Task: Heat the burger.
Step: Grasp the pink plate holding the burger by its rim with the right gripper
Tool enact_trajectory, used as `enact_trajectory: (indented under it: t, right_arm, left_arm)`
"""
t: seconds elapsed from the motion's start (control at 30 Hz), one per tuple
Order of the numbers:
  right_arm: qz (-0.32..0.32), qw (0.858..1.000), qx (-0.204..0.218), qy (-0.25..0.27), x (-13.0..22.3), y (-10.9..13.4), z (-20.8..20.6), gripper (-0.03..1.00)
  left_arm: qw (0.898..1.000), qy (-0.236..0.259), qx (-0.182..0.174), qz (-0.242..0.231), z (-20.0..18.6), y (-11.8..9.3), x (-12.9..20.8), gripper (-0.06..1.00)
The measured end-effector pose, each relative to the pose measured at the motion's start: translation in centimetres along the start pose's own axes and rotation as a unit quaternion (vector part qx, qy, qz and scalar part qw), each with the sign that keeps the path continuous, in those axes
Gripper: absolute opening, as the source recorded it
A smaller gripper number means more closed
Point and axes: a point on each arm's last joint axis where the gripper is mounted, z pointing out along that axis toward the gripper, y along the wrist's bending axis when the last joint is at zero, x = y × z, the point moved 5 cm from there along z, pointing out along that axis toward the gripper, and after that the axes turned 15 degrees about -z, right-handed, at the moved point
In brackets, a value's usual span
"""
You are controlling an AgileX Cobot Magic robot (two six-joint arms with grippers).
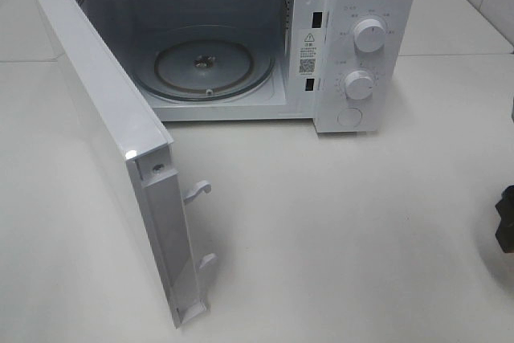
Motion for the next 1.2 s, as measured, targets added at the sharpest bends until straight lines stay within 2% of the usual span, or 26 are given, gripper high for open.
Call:
enact_trajectory:
  t: [0.9,1.07,1.13,1.2]
  right_arm:
    - [0.003,0.998,-0.028,0.053,-1.2,0.2,6.9,0.8]
    - [0.003,0.999,-0.026,0.046,-1.4,0.1,7.0,0.76]
    - [0.003,0.999,-0.026,0.044,-1.4,0.1,7.1,0.68]
    - [0.003,0.999,-0.026,0.043,-1.5,0.1,7.1,0.66]
  left_arm:
    - [1.0,0.0,0.0,0.0,0.0,0.0,0.0,0.99]
    - [1.0,0.0,0.0,0.0,0.0,0.0,0.0,0.99]
    - [1.0,0.0,0.0,0.0,0.0,0.0,0.0,0.99]
    - [1.0,0.0,0.0,0.0,0.0,0.0,0.0,0.99]
